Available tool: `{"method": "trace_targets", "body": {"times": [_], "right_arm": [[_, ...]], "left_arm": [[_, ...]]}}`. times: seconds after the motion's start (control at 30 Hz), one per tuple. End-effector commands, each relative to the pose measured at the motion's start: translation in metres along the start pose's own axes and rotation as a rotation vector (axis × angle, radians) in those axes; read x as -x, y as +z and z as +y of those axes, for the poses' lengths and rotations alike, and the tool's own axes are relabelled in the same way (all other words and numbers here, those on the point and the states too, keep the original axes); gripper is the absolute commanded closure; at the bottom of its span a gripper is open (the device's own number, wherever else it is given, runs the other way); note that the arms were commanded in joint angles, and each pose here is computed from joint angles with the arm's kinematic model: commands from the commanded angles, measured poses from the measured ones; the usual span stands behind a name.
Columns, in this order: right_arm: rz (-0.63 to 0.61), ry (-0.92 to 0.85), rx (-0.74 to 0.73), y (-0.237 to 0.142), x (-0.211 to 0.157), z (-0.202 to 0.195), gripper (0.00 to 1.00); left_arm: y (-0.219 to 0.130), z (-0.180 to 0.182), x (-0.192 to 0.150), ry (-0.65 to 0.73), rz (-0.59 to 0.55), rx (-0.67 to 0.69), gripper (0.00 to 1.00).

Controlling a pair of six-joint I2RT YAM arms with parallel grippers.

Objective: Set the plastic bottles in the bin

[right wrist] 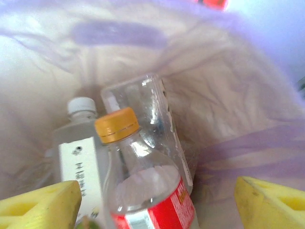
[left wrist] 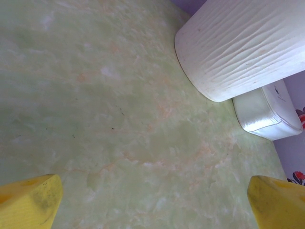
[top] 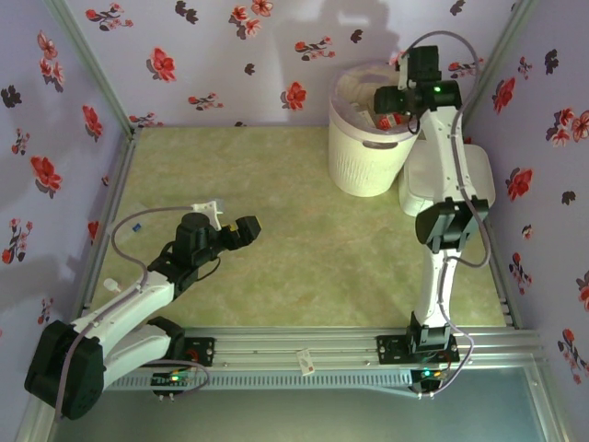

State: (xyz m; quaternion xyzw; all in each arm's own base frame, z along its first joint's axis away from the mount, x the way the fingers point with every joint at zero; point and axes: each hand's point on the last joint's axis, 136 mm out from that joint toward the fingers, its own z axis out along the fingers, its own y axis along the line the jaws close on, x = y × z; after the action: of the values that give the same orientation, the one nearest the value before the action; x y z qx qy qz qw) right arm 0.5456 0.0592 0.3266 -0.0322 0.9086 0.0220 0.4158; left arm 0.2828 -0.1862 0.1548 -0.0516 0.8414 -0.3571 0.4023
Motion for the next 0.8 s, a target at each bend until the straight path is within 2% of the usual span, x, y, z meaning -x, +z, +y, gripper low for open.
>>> {"method": "trace_targets", "body": {"times": [0.0, 0.3, 0.5, 0.67, 0.77], "right_arm": [[-0.084, -0.029, -0.009, -0.051, 0.018, 0.002, 0.14], [-0.184, -0.065, 0.004, -0.121, 0.0, 0.026, 0.14], [-0.279, -0.055, 0.032, -0.164, -0.033, 0.038, 0.13], [-0.292, -0.05, 0.029, -0.172, -0.078, 0.039, 0.12], [-0.273, -0.022, 0.035, -0.168, -0.106, 0.038, 0.09]], "left_arm": [[-0.002, 0.003, 0.005, -0.007, -0.026, 0.008, 0.0], [-0.008, -0.015, 0.023, 0.072, -0.079, -0.04, 0.0], [-0.009, -0.021, 0.043, 0.168, -0.077, 0.019, 0.0], [-0.018, -0.015, 0.068, 0.258, -0.168, 0.117, 0.01], [-0.023, -0.008, 0.076, 0.345, -0.174, 0.185, 0.0]]}}
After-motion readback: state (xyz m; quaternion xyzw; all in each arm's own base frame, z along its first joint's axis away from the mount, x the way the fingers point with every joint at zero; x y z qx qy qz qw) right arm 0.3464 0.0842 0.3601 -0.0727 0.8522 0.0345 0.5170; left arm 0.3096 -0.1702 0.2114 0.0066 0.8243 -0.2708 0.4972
